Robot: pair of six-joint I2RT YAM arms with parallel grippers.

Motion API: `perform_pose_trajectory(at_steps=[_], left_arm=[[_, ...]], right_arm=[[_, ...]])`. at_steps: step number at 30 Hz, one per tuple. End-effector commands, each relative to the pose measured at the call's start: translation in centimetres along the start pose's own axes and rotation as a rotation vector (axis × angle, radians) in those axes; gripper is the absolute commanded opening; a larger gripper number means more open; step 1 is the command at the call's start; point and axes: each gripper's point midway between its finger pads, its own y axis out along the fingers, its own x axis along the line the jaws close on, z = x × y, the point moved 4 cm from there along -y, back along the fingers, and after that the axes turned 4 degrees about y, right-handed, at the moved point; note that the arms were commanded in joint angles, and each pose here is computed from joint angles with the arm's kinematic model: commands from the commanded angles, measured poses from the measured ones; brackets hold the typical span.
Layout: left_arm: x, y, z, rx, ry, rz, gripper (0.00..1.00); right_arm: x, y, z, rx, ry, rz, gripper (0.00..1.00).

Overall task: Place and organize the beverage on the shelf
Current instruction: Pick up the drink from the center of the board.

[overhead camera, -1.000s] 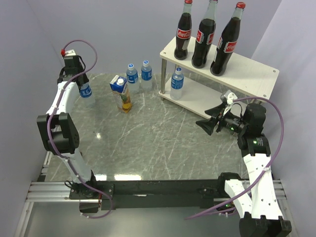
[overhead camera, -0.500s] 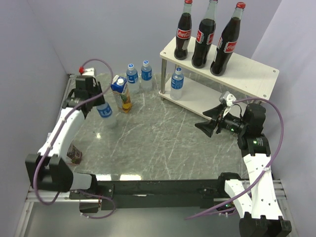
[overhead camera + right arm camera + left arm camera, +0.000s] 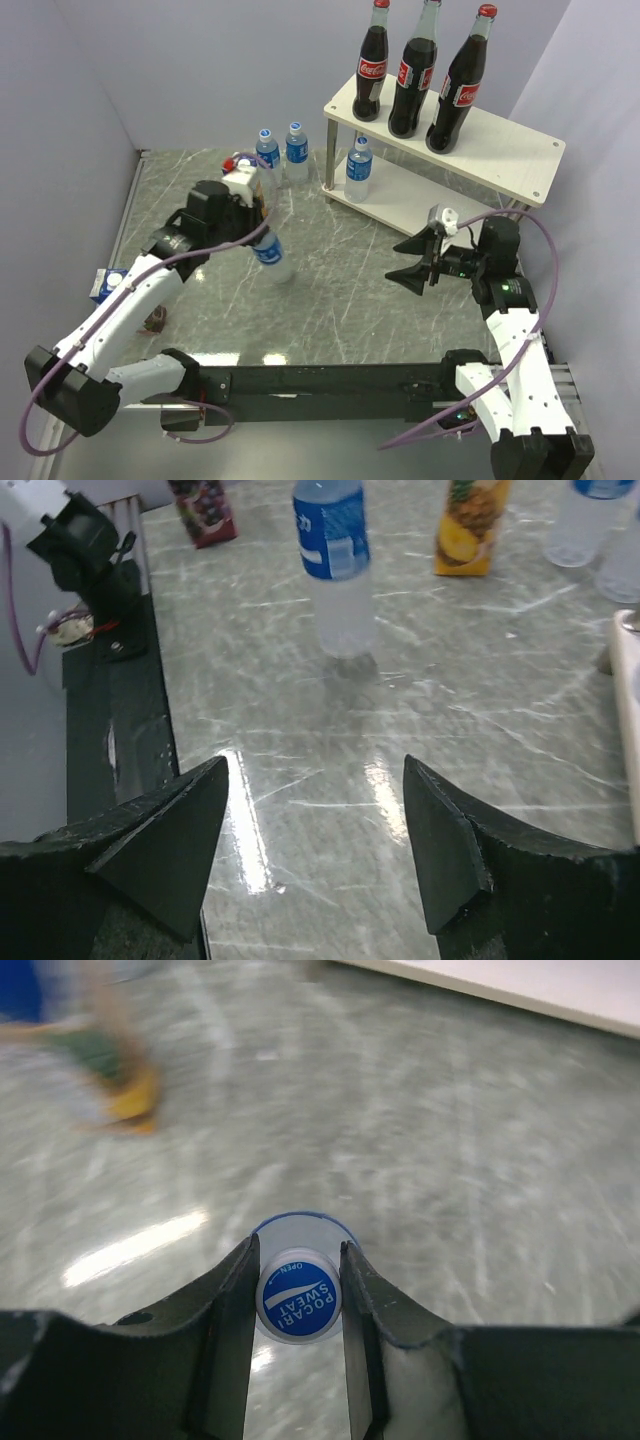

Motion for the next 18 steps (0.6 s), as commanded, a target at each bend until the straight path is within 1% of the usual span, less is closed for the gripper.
perform_pose_trajectory(at_steps=[1, 2, 3, 4, 5, 6, 7, 8, 9, 10, 12, 13, 15, 16, 17, 18], left_arm=[[-5.9, -0.8, -5.8, -0.238, 0.089, 0.207, 0.00], [-6.8, -0.8, -6.5, -0.254, 0.099, 0.220, 0.00], [-8.5, -0.6, -6.4, -0.248, 0.119, 0.258, 0.00], [-9.4, 0.2, -6.4, -0.236, 0.129, 0.270, 0.00], [-10.3, 0.1, -7.2, -0.250, 0.136, 0.286, 0.00], [-11.7, 0.2, -7.2, -0.250, 0.147, 0.313, 0.00], [-12.4, 1.0, -7.1, -0.236, 0.152, 0.321, 0.00], [-13.2, 0.9, -7.9, -0.260, 0.154, 0.336, 0.00], [-14.4, 0.9, -8.0, -0.262, 0.162, 0.358, 0.00], [-15.0, 1.6, -7.8, -0.249, 0.166, 0.364, 0.00], [-16.5, 1.4, -8.6, -0.263, 0.168, 0.391, 0.00], [-17.0, 1.9, -8.5, -0.253, 0.164, 0.393, 0.00], [-18.1, 1.7, -9.1, -0.267, 0.159, 0.415, 0.00], [-18.5, 2.0, -9.1, -0.260, 0.146, 0.421, 0.00], [-18.7, 1.8, -9.6, -0.269, 0.141, 0.425, 0.00], [-19.2, 1.9, -9.5, -0.264, 0.137, 0.434, 0.00]], right_arm=[[0.4, 1.0, 0.1, -0.010, -0.088, -0.039, 0.77], [0.3, 1.3, 0.3, -0.003, -0.096, -0.042, 0.77], [-0.1, 1.6, 0.6, 0.015, -0.092, -0.019, 0.77], [0.4, 2.3, 0.9, 0.032, -0.098, -0.047, 0.77], [0.3, 2.7, 1.0, 0.043, -0.108, -0.045, 0.77], [-0.4, 3.1, 1.4, 0.066, -0.107, -0.005, 0.77], [-0.4, 3.5, 1.7, 0.077, -0.107, 0.000, 0.77], [-0.3, 4.2, 1.9, 0.080, -0.118, 0.001, 0.76], [-0.5, 4.6, 2.1, 0.085, -0.113, 0.014, 0.76], [-1.1, 4.9, 2.3, 0.093, -0.118, 0.068, 0.77], [-0.9, 5.8, 2.7, 0.078, -0.146, 0.075, 0.77], [-1.5, 5.9, 2.8, 0.074, -0.143, 0.126, 0.77], [-1.5, 6.4, 2.7, 0.040, -0.169, 0.150, 0.78], [-1.5, 6.5, 2.9, 0.035, -0.134, 0.171, 0.79], [-2.2, 6.5, 2.4, 0.000, -0.152, 0.221, 0.80], [-2.1, 6.7, 2.3, -0.012, -0.148, 0.233, 0.82]])
